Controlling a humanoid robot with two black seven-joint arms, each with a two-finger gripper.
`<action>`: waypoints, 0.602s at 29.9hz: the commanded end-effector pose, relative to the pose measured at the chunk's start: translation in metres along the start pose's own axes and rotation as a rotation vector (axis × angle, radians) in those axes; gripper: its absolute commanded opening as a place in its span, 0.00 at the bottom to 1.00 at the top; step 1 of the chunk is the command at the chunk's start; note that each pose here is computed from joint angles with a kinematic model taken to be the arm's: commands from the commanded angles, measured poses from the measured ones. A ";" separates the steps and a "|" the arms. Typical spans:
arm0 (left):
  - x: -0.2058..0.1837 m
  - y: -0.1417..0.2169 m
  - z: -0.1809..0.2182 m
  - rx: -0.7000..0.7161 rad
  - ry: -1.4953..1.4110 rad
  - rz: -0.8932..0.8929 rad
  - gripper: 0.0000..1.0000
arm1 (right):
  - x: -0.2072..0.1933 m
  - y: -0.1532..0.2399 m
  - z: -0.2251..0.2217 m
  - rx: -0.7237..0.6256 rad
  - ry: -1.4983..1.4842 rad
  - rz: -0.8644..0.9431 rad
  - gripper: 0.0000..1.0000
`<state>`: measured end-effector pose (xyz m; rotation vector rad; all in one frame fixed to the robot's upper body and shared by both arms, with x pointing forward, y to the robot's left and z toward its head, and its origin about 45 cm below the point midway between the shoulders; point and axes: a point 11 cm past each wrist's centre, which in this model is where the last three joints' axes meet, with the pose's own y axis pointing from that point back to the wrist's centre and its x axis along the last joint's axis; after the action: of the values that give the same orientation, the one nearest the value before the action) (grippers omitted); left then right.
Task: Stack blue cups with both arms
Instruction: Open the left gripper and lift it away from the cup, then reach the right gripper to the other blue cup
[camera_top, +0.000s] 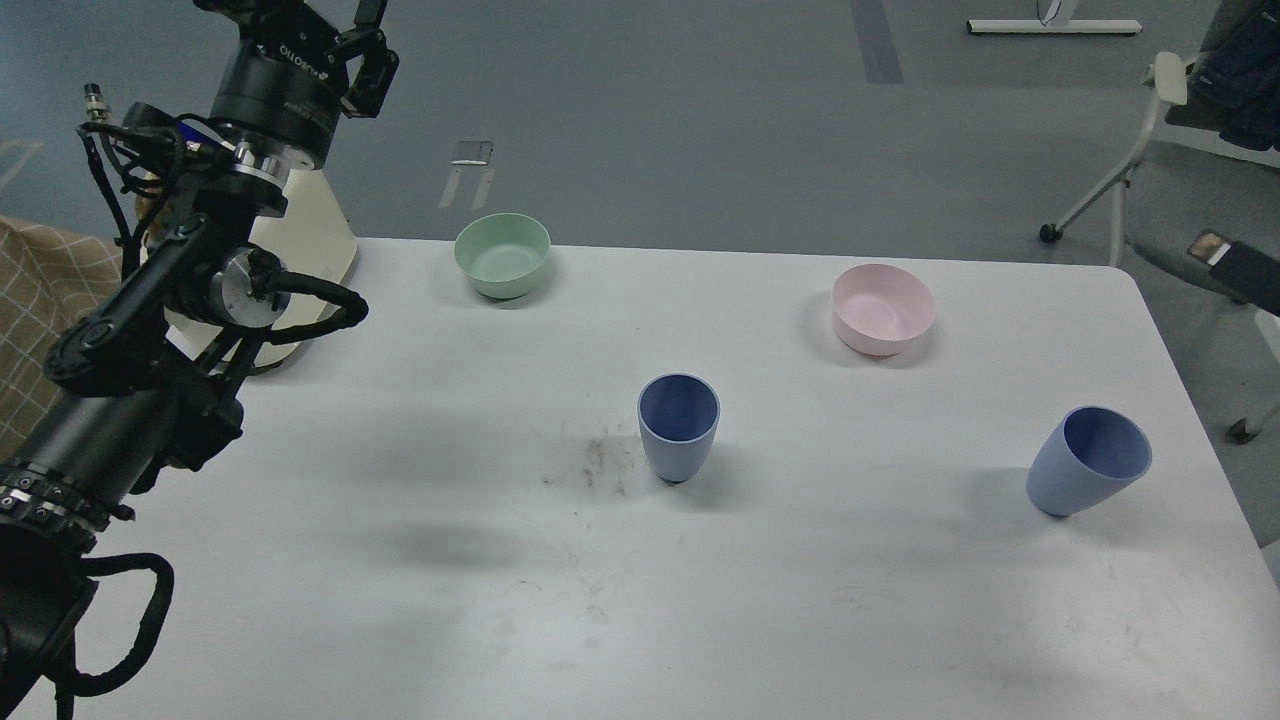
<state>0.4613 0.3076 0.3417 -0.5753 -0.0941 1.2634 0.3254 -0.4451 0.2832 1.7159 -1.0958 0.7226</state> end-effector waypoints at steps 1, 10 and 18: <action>-0.002 0.000 -0.001 0.000 0.006 -0.001 0.97 | -0.027 0.005 0.014 -0.049 0.028 -0.078 0.99; -0.008 0.000 -0.005 0.000 0.019 -0.009 0.97 | -0.067 0.004 0.023 -0.090 0.108 -0.204 0.85; -0.009 0.000 -0.004 -0.005 0.020 -0.010 0.97 | -0.101 -0.003 0.014 -0.072 0.142 -0.283 0.70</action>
<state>0.4605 0.2983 0.3398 -0.5862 -0.0821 1.2479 0.2884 -0.4297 0.2014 1.6927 -0.8025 0.6011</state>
